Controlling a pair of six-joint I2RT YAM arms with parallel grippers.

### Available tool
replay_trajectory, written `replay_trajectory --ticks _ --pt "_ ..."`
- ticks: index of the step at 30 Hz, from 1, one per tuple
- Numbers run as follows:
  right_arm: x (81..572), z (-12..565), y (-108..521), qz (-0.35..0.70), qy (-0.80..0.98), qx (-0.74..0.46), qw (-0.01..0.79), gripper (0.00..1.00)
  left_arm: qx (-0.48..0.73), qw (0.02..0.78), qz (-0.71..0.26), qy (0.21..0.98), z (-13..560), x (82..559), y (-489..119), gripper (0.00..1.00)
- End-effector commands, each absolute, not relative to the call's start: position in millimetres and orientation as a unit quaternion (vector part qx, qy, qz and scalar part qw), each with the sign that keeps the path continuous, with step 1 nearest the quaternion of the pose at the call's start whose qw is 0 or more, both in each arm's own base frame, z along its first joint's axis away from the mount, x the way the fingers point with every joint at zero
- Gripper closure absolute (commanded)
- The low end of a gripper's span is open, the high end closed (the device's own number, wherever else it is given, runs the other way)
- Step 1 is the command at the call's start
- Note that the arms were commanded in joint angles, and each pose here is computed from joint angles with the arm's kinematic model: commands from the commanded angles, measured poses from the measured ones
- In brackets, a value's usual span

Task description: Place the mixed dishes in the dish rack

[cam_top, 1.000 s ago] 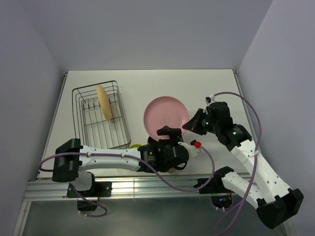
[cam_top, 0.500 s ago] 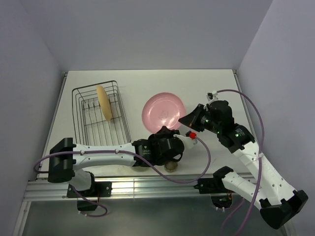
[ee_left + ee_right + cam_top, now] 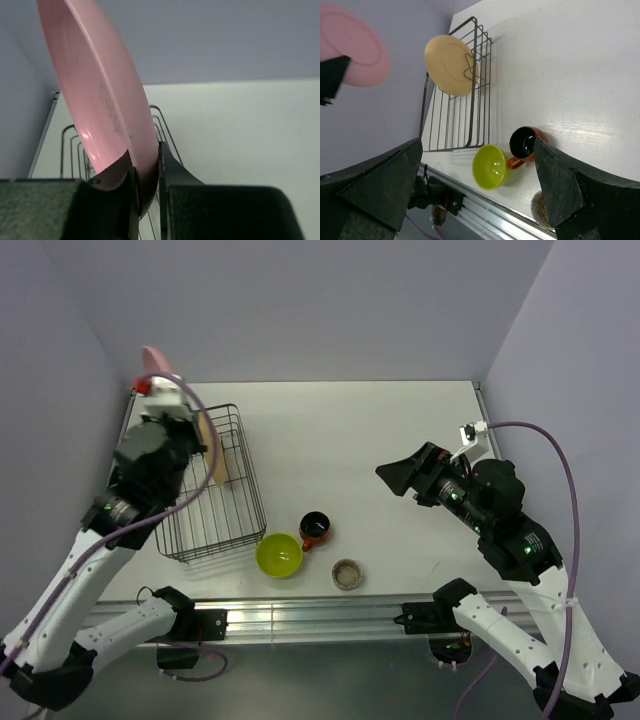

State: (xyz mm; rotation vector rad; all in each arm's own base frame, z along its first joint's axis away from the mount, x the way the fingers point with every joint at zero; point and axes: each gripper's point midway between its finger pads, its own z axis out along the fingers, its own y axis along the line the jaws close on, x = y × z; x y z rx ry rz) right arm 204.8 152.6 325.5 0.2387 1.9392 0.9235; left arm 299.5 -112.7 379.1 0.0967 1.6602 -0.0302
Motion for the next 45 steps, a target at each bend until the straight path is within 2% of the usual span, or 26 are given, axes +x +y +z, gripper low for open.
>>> replay_trajectory --ticks 1,4,10,16,24,45 --pt "209 326 149 0.362 0.791 0.095 0.484 0.0 0.002 0.679 -0.114 0.726 405 306 -102 1.0" --pt "211 318 154 0.366 0.796 0.088 0.474 0.0 -0.055 0.651 -0.138 0.745 390 330 -57 1.0" --pt "209 307 153 0.361 0.801 0.082 0.471 0.0 -0.094 0.609 -0.199 0.762 350 345 -24 1.0" --pt "211 295 155 0.359 0.806 0.079 0.463 0.0 -0.088 0.561 -0.235 0.789 310 354 -34 1.0" --pt "210 277 165 0.372 0.812 0.07 0.445 0.0 -0.075 0.511 -0.234 0.824 276 360 -33 1.0" --pt "211 263 165 0.368 0.818 0.067 0.437 0.0 -0.074 0.455 -0.26 0.848 233 356 -34 1.0"
